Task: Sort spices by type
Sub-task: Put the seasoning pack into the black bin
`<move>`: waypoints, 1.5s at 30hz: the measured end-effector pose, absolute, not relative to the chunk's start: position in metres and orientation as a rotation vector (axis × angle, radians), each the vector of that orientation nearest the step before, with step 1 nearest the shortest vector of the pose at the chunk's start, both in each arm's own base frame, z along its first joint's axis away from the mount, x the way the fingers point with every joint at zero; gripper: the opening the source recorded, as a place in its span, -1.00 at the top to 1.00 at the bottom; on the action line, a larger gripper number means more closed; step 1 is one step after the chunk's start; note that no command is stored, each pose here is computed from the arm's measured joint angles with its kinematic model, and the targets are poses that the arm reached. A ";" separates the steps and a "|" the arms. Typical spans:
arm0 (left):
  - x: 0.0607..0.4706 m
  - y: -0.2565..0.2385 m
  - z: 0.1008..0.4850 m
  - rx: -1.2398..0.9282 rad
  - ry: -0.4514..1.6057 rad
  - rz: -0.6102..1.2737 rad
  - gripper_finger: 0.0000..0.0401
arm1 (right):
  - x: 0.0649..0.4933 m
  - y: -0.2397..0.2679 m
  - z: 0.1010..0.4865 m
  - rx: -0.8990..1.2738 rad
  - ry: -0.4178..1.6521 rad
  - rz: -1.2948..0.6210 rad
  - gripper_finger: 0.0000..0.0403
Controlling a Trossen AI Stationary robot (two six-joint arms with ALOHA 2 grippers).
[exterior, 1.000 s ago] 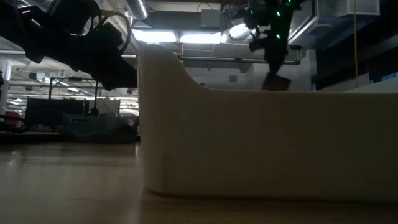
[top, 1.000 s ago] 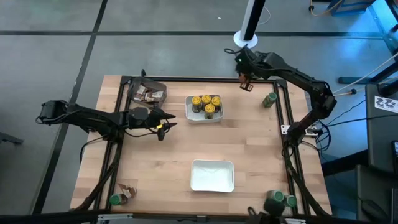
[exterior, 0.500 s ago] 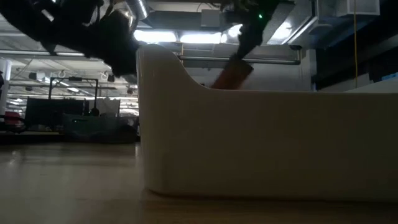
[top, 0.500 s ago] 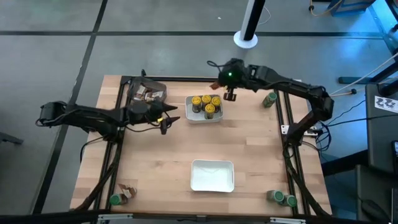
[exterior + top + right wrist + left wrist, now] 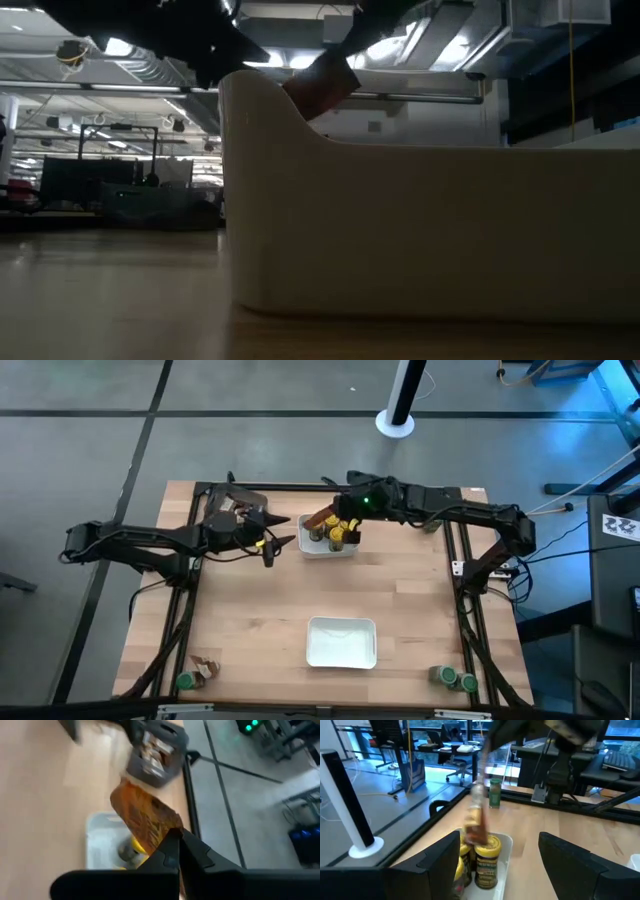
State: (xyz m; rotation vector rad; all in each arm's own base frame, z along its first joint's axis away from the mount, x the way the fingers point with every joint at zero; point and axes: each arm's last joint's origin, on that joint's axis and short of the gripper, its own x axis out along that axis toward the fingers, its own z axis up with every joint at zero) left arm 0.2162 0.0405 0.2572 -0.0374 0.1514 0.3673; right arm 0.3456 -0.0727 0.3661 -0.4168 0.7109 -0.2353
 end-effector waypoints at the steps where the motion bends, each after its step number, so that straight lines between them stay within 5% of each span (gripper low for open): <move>1: 0.218 0.041 0.258 -0.034 0.152 0.371 -0.27 | 0.347 -0.070 0.367 -0.412 0.698 -0.228 1.00; 17: 0.241 0.045 0.248 -0.060 0.244 0.388 -0.27 | 0.394 -0.054 0.310 -0.385 0.781 -0.157 1.00; 29: 0.240 0.045 0.245 -0.055 0.275 0.403 -0.24 | 0.411 -0.036 0.312 -0.409 0.646 -0.116 0.98; 37: 0.241 0.043 0.245 -0.022 0.280 0.391 0.04 | 0.411 -0.032 0.313 -0.415 0.636 -0.109 0.99; 45: 0.241 0.040 0.245 0.029 0.293 0.370 0.61 | 0.413 -0.030 0.310 -0.372 0.627 -0.065 0.86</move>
